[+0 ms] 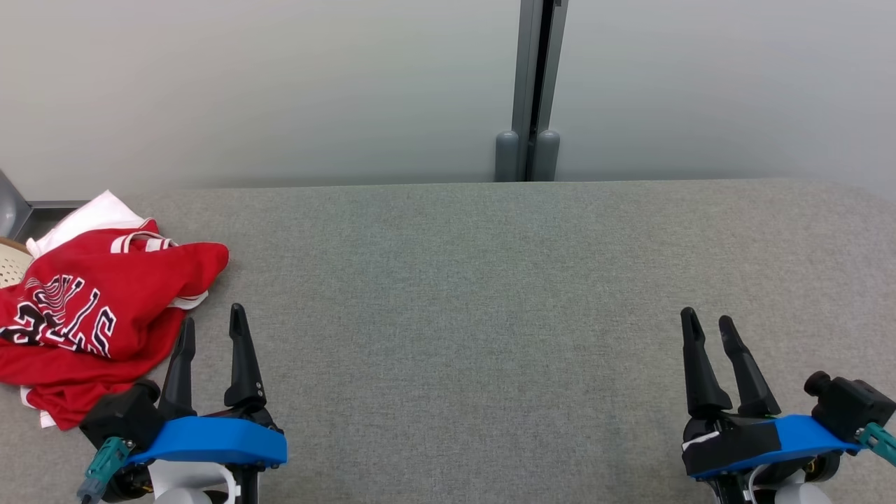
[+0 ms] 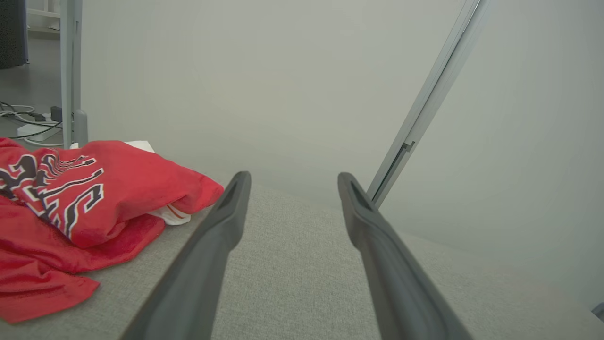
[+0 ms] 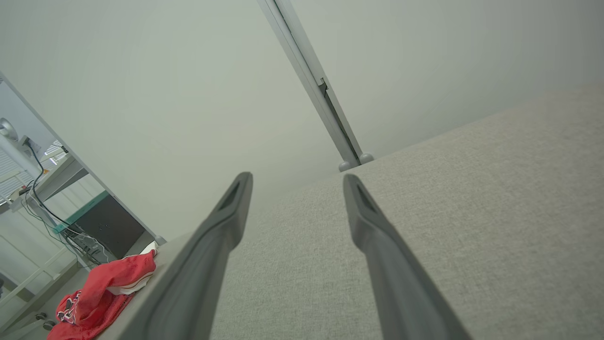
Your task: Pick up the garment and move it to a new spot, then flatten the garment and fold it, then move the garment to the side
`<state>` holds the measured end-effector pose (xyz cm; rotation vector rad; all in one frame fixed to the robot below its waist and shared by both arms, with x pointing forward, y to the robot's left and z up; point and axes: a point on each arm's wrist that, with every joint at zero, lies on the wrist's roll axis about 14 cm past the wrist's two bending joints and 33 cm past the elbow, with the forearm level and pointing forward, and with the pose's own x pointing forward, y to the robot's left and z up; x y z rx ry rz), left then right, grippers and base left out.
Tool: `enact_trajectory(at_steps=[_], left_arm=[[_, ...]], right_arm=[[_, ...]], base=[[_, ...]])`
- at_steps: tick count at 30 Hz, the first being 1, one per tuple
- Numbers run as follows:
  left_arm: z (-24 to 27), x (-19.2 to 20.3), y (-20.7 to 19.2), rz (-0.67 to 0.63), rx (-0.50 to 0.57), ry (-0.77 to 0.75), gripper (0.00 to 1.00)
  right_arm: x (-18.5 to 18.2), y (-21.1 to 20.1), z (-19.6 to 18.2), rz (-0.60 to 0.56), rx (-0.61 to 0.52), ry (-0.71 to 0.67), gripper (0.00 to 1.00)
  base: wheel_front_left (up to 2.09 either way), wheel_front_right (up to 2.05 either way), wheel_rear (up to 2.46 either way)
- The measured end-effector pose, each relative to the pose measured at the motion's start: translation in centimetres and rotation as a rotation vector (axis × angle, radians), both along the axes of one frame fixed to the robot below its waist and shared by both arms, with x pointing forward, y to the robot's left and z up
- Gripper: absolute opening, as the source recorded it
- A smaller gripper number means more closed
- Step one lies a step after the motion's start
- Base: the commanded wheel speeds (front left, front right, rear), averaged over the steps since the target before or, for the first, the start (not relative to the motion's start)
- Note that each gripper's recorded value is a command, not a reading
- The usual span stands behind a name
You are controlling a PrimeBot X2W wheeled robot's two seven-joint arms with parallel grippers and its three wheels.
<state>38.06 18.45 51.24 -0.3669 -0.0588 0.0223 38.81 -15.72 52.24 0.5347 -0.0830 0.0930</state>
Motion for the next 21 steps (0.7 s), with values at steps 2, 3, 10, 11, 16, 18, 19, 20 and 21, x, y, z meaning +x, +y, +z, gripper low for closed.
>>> enact_trajectory(at_steps=[2,3,10,11,16,18,19,20,21], left_arm=[[-0.01,0.01,-0.12,-0.006,0.008,-0.002,1.0],[0.03,0.04,-0.19,-0.01,0.014,-0.004,1.0],[0.04,0.01,-0.34,-0.016,0.078,-0.012,1.0],[0.05,0.02,-0.38,-0.018,0.087,-0.013,1.0],[0.07,0.05,-0.41,-0.018,0.127,-0.018,1.0],[0.05,0.07,-0.45,-0.019,0.143,-0.02,1.0],[0.05,0.08,-0.47,-0.02,0.151,-0.02,1.0],[0.04,0.09,-0.5,-0.022,0.159,-0.02,1.0],[0.06,0.09,-0.55,-0.023,0.166,-0.023,1.0]], right_arm=[[0.01,0.1,0.04,0.003,-0.021,-0.004,1.0],[0.02,0.17,0.06,0.005,-0.029,-0.006,1.0],[0.02,0.41,0.24,0.009,-0.085,-0.023,1.0],[0.03,0.44,0.22,0.01,-0.092,-0.024,1.0],[0.07,0.57,0.12,0.013,-0.133,-0.03,1.0],[0.07,0.63,0.05,0.014,-0.149,-0.03,1.0],[0.08,0.64,0.06,0.015,-0.155,-0.032,1.0],[0.1,0.67,0.07,0.015,-0.161,-0.034,1.0],[0.14,0.69,0.15,0.015,-0.168,-0.039,1.0]], base=[[0.0,0.0,0.0],[0.0,0.0,0.0],[0.0,0.0,0.0],[0.0,0.0,0.0],[0.0,0.0,0.0],[0.0,0.0,0.0],[0.0,0.0,0.0],[0.0,0.0,0.0],[0.0,0.0,0.0]])
